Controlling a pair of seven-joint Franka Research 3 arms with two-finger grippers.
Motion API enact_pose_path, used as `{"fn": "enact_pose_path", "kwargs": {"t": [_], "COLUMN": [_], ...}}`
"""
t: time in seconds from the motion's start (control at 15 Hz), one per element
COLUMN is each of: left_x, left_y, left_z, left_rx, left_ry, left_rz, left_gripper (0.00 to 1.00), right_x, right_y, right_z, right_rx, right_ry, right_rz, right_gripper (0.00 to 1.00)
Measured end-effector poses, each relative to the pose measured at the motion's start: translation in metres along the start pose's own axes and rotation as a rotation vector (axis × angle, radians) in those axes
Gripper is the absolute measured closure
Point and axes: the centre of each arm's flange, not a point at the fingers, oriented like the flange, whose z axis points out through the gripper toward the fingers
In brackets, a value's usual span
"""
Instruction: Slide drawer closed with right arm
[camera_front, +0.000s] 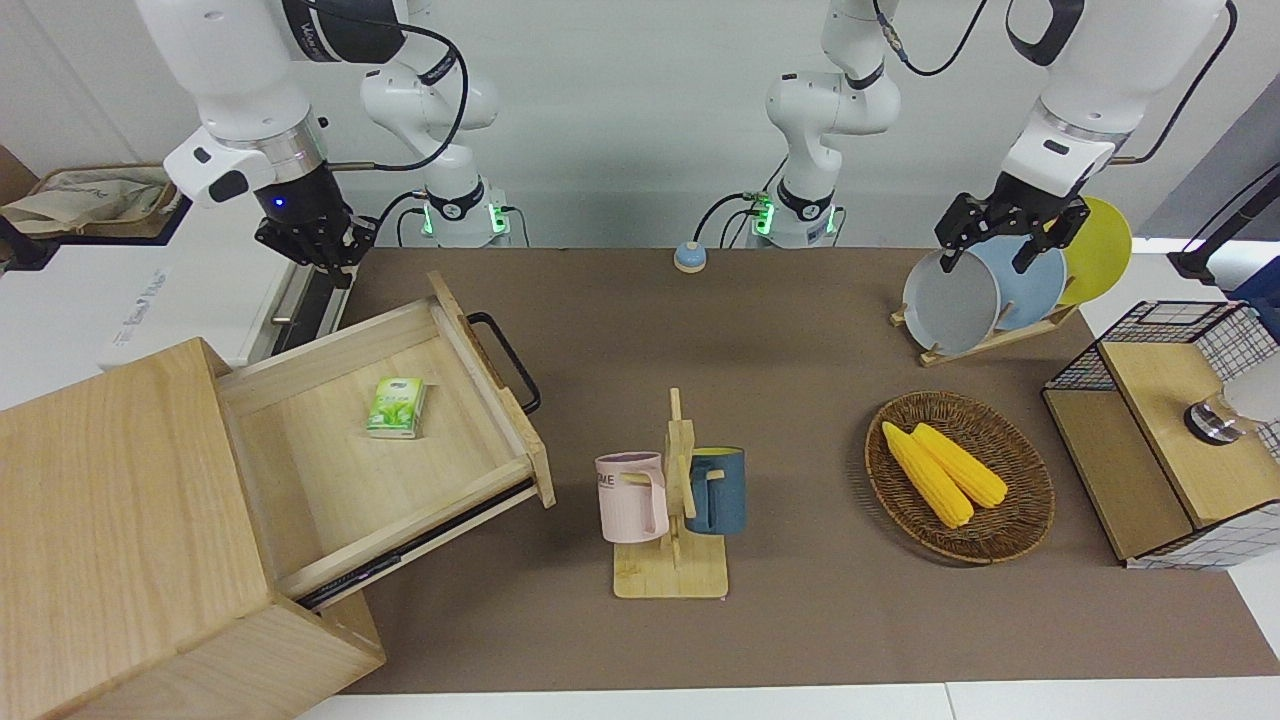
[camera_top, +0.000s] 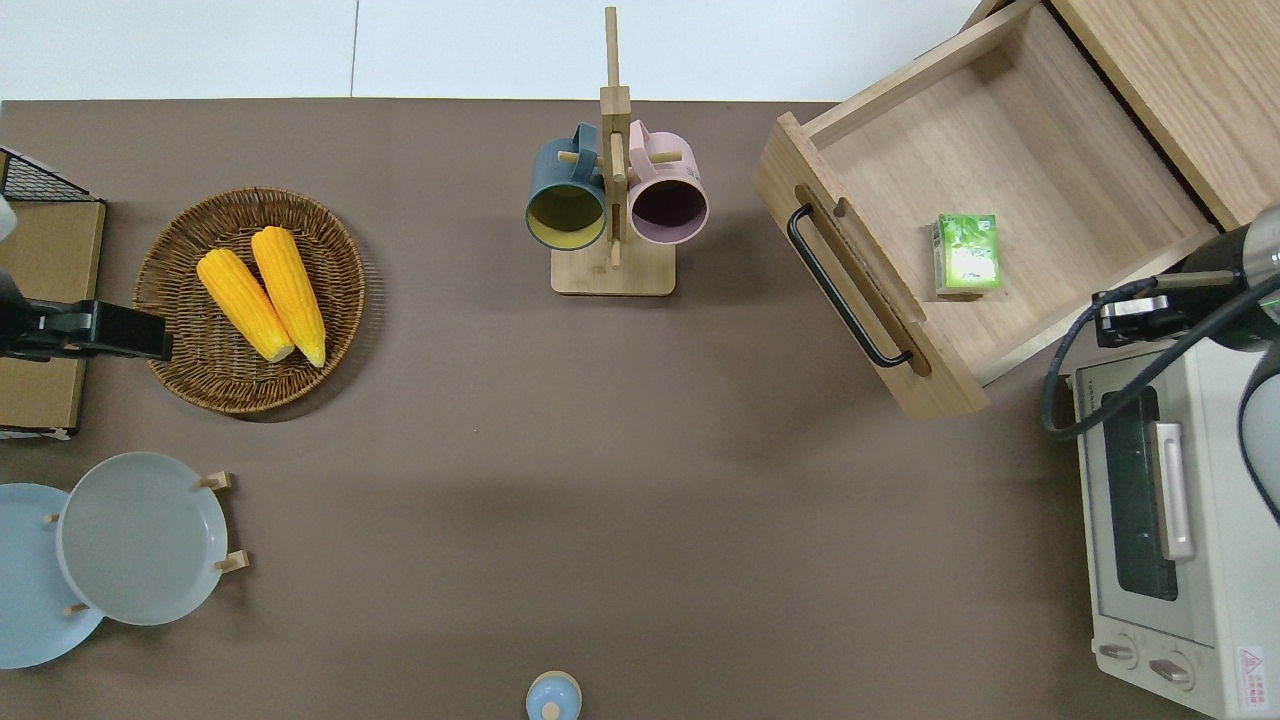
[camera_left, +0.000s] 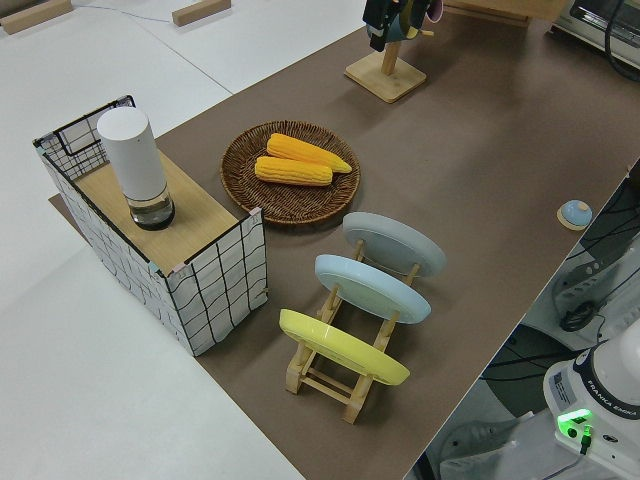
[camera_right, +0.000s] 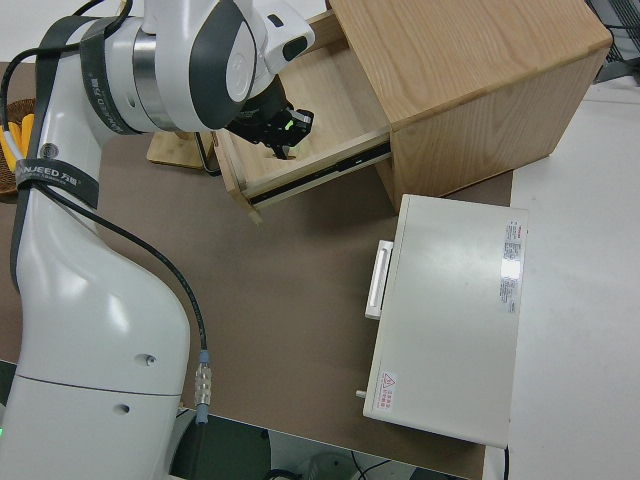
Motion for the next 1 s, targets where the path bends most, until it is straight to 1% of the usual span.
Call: {"fn": "enact_pose_path", "kwargs": {"t": [0.4,0.53,0.67,0.87,1.0], "left_x": [0.0,0.0,0.0,0.0,0.0], "left_y": [0.0,0.0,0.0,0.0,0.0], "left_z": [0.0,0.0,0.0,0.0,0.0], "left_rx": [0.0,0.0,0.0,0.0,0.0], "left_ry": [0.0,0.0,0.0,0.0,0.0], "left_rz": [0.0,0.0,0.0,0.0,0.0], "left_gripper": [0.01,0.0,0.0,0.0,0.0], "right_x": [-0.007,-0.01,-0.017,-0.029,-0.038], "right_y": [-0.002,-0.007,-0.018,-0.04,-0.061], "right_z": [-0.005,-0.014,-0.023,-0.037,-0.048], "right_rx": [0.0,0.003,0.002,-0.001,-0.002], "right_ry": [-0.034,-0.035,-0.046,-0.039,-0.03], "right_rz": [-0.003,-0.013,-0.01,0.026,0.063], "right_gripper": [0.99,0.99,0.99,0.99,0.99]}}
